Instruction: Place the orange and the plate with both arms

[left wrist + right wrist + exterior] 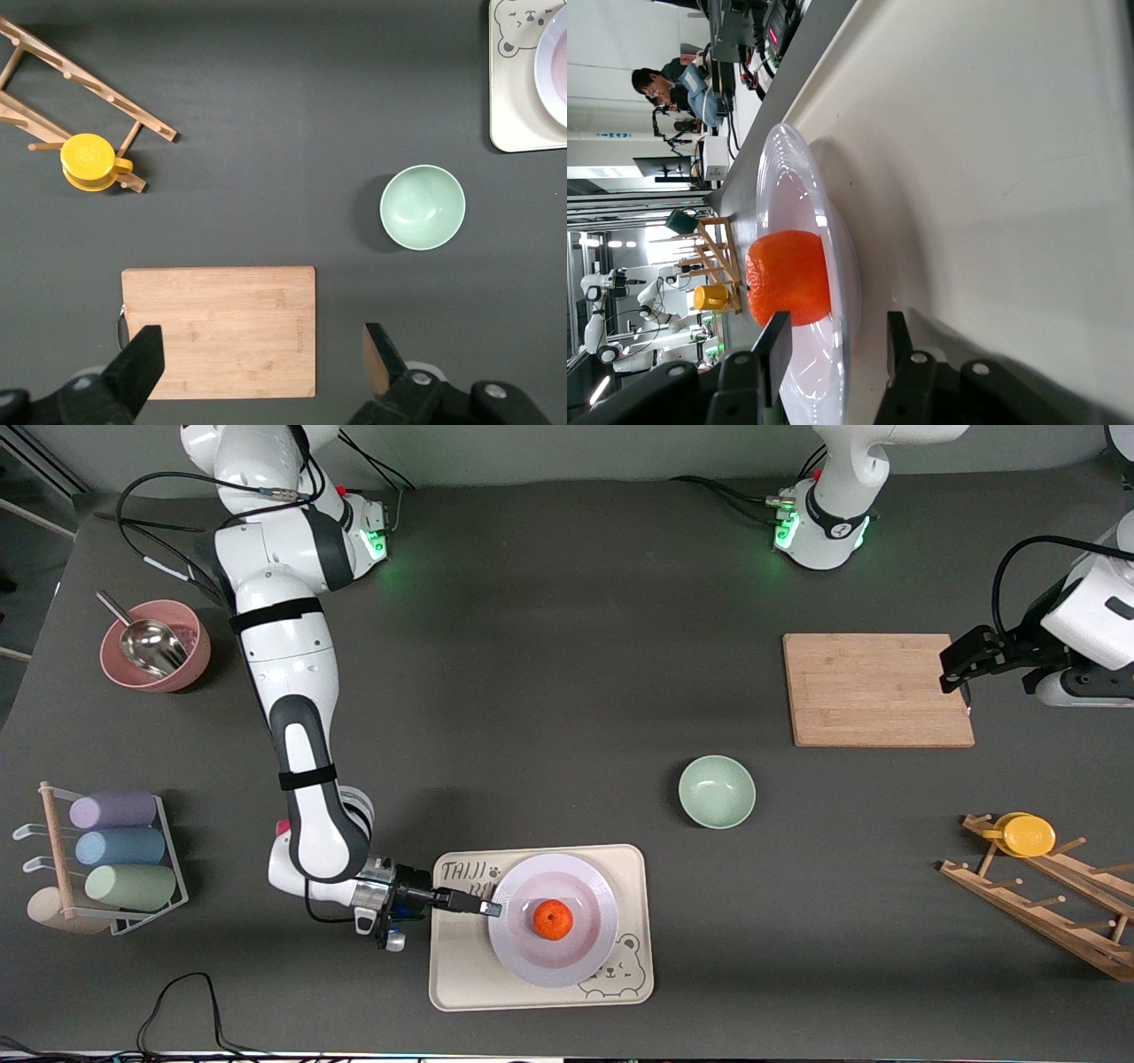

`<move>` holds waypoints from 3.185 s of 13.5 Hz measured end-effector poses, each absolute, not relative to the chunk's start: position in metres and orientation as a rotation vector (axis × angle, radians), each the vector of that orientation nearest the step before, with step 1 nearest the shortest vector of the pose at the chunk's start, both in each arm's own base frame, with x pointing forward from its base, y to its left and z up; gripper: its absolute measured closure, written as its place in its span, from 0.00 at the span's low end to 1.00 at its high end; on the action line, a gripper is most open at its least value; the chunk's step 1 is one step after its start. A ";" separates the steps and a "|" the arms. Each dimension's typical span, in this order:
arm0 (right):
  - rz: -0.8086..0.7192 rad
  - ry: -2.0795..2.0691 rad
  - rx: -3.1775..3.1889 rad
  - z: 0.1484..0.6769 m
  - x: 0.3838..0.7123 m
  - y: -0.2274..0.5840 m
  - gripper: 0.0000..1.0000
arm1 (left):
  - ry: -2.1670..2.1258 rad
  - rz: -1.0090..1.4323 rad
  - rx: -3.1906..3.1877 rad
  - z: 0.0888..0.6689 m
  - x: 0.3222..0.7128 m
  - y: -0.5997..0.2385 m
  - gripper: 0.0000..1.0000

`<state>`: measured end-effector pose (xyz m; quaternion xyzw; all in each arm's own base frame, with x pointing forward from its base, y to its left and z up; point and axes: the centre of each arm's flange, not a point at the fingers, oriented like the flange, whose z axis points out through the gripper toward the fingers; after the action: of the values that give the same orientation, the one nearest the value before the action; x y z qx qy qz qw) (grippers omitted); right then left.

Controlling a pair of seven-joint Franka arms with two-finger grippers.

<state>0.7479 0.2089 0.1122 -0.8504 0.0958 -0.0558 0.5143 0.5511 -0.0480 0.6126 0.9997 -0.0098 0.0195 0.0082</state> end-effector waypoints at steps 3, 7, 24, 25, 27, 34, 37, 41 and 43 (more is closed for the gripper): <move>-0.136 0.205 -2.088 0.122 0.752 0.203 0.49 | -0.032 0.063 3.124 0.613 0.551 -0.048 0.00; -0.113 0.159 -2.198 0.161 0.764 0.176 0.45 | -0.056 0.067 3.124 0.613 0.551 -0.056 0.00; 0.089 -0.149 -3.037 0.559 0.613 -0.046 0.00 | -0.048 0.068 3.124 0.613 0.550 -0.053 0.00; 0.094 -0.141 -3.056 0.573 0.602 -0.042 0.00 | -0.045 0.068 3.125 0.613 0.551 -0.052 0.00; 0.090 -0.138 -3.072 0.590 0.589 -0.038 0.00 | -0.038 0.065 3.125 0.612 0.551 -0.050 0.00; 0.096 -0.084 -3.097 0.606 0.575 -0.038 0.00 | -0.059 0.065 3.167 0.612 0.549 -0.052 0.00; 0.111 -0.077 -3.117 0.606 0.572 -0.031 0.00 | -0.045 0.064 3.168 0.612 0.549 -0.047 0.00; 0.119 -0.073 -3.129 0.604 0.572 -0.033 0.00 | -0.003 0.060 3.168 0.610 0.550 -0.033 0.00; 0.120 -0.070 -3.130 0.604 0.572 -0.034 0.00 | 0.002 0.059 3.168 0.610 0.551 -0.031 0.00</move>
<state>0.5718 -0.0337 0.6043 -0.9990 -0.0222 0.0382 0.0043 0.5505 -0.0311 0.6101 0.9997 0.0006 0.0186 -0.0136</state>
